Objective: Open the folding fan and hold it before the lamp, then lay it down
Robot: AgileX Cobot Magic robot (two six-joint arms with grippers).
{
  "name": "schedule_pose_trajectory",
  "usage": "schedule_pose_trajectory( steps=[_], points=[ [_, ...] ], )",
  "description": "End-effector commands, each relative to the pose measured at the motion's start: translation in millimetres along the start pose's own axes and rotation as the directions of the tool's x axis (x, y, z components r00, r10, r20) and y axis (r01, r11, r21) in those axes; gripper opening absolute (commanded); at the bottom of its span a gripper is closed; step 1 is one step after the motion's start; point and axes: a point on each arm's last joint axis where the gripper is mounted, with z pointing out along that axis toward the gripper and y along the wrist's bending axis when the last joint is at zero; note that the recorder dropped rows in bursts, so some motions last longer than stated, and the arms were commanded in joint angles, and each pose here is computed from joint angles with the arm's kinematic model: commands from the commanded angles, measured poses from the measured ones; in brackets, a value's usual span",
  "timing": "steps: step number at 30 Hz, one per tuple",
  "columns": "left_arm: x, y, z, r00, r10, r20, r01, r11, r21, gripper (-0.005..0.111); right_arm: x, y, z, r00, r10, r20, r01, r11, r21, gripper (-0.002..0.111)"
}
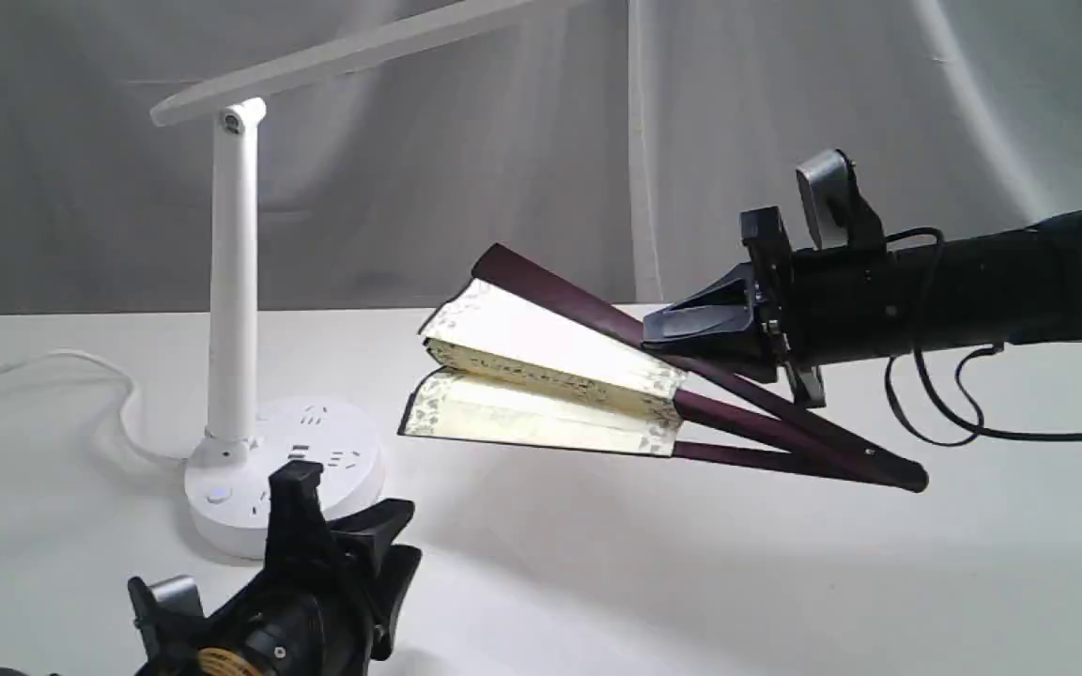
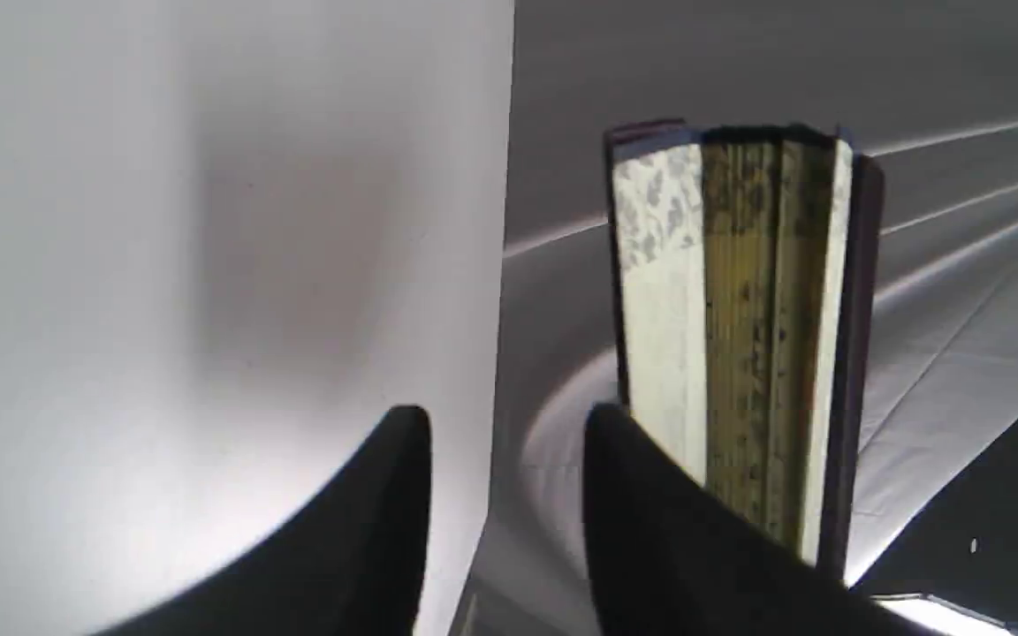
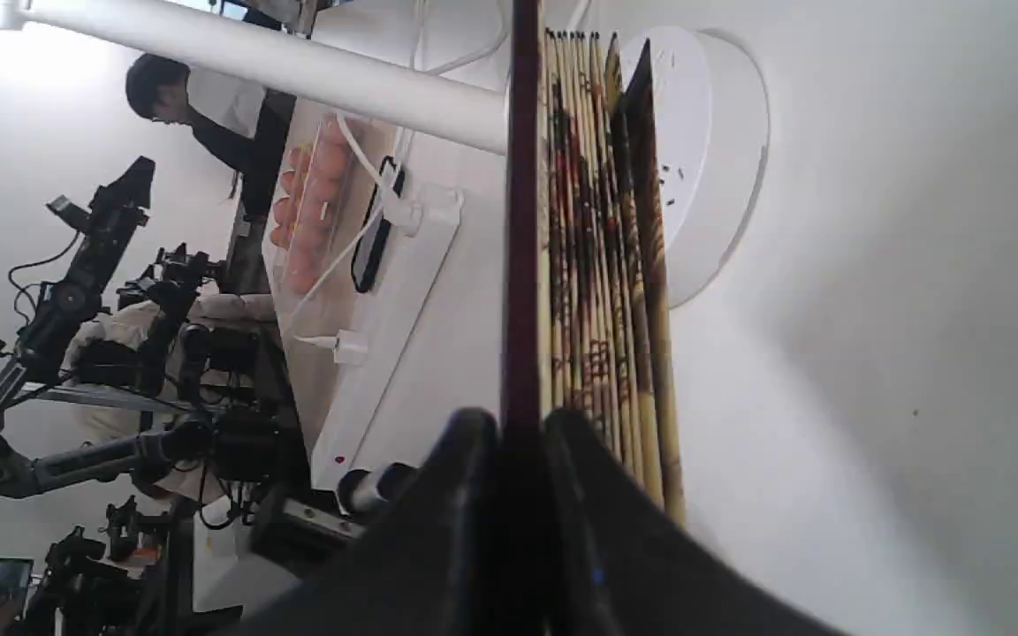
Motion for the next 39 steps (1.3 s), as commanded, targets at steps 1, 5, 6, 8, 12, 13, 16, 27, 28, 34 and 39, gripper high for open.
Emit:
schedule_pose_trajectory(
  steps=[1,5,6,8,12,13,16,27,28,34,39],
  points=[
    [6,5.8,14,0.998,-0.057,-0.036,0.058,0.998,0.026,0.04,-1,5,-5,1.0,-0.012,0.011,0.012,1.0,-0.009,0.0],
    [15,0.2,29,0.995,-0.052,-0.082,0.057,0.996,0.063,0.044,-1,5,-5,1.0,-0.008,0.011,0.008,1.0,-0.009,0.0],
    [17,-2.6,32,0.995,-0.044,-0.094,0.051,0.996,0.075,0.044,-1,5,-5,1.0,-0.008,0.011,0.008,1.0,-0.009,0.0],
    [20,-8.5,38,0.994,-0.045,-0.102,0.056,0.993,0.102,0.044,-1,5,-5,1.0,-0.008,0.011,0.008,1.0,-0.009,0.0],
    [18,-17.8,46,0.995,-0.027,-0.094,0.04,0.989,0.143,0.044,-1,5,-5,1.0,-0.008,0.011,0.008,1.0,-0.009,0.0],
    [15,-20.1,48,0.996,-0.033,-0.086,0.046,0.987,0.151,0.044,-1,5,-5,1.0,-0.008,0.011,0.008,1.0,-0.009,0.0],
    [9,-26.7,54,0.996,-0.028,-0.09,0.043,0.984,0.174,0.044,-1,5,-5,1.0,-0.008,0.011,0.008,1.0,-0.009,0.0],
    [8,-44.4,72,0.99,0.017,-0.142,0.012,0.98,0.201,0.044,-1,5,-5,1.0,-0.005,0.01,0.006,1.0,-0.009,0.0],
    [8,-42.0,73,0.99,0.019,-0.141,0.006,0.985,0.175,0.044,-1,5,-5,1.0,-0.005,0.01,0.006,1.0,-0.009,0.0],
    [9,-38.1,73,0.988,0.031,-0.152,-0.01,0.991,0.134,0.044,-1,5,-5,1.0,-0.004,0.012,0.004,1.0,-0.012,0.0],
    [8,-35.2,74,0.989,0.047,-0.14,-0.032,0.994,0.104,0.044,-1,5,-5,1.0,-0.004,0.012,0.004,1.0,-0.012,0.0]
  ],
)
